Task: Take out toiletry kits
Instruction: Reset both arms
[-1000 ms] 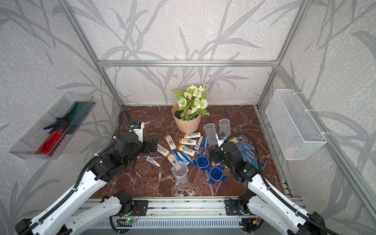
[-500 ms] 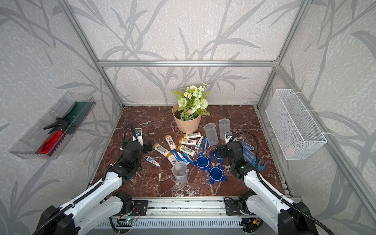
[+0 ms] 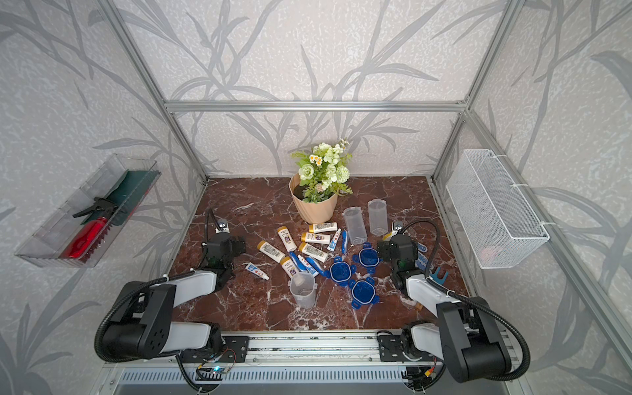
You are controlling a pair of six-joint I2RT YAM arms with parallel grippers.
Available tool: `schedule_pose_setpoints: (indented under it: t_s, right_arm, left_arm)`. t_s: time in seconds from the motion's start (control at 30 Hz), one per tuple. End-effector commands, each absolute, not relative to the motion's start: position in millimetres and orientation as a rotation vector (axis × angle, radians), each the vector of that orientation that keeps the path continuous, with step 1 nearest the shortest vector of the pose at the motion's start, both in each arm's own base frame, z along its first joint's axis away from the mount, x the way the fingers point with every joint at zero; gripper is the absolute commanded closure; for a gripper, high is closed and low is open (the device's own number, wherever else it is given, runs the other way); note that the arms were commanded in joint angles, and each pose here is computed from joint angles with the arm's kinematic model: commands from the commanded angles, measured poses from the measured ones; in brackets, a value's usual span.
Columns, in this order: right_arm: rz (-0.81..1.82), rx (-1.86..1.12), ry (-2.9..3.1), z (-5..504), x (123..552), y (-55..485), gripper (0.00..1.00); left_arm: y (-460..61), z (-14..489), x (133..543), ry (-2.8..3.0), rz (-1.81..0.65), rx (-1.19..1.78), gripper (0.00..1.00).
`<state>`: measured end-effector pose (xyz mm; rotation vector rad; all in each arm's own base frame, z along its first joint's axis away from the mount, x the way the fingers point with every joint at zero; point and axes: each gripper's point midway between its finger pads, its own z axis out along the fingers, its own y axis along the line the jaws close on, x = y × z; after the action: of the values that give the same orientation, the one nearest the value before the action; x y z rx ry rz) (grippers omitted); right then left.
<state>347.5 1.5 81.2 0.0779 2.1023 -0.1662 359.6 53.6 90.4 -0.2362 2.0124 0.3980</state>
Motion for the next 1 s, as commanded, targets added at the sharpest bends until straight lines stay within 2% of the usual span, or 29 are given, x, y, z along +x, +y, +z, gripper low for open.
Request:
schedule_pose_setpoints:
  t_s: [0.0, 0.17, 0.3, 0.43, 0.7, 0.97]
  right_arm:
    - [-0.135, 0.151, 1.98, 107.0, 377.9, -7.9, 0.01]
    - [-0.151, 0.142, 1.926, 104.9, 395.4, -14.8, 0.01]
    - [-0.049, -0.003, 1.925, 92.3, 386.6, 9.9, 0.01]
    - [-0.068, 0.05, 1.794, 100.9, 374.9, 1.4, 0.01]
    - [-0.064, -0.026, 1.857, 95.8, 395.3, 14.0, 0.01]
    - [-0.052, -0.054, 1.868, 93.9, 395.4, 18.4, 0.01]
  left_arm:
    - [57.4, 116.3, 380.6, 1.878, 0.272, -0.303, 0.01]
    - [62.6, 97.1, 381.5, 1.838, 0.208, -0.317, 0.01]
    - [60.6, 99.2, 386.1, 1.836, 0.196, -0.297, 0.01]
    - [62.6, 97.8, 384.4, 1.846, 0.205, -0.306, 0.01]
    - [63.0, 98.5, 384.7, 1.835, 0.211, -0.299, 0.01]
    - [62.3, 98.3, 384.8, 1.836, 0.209, -0.297, 0.01]
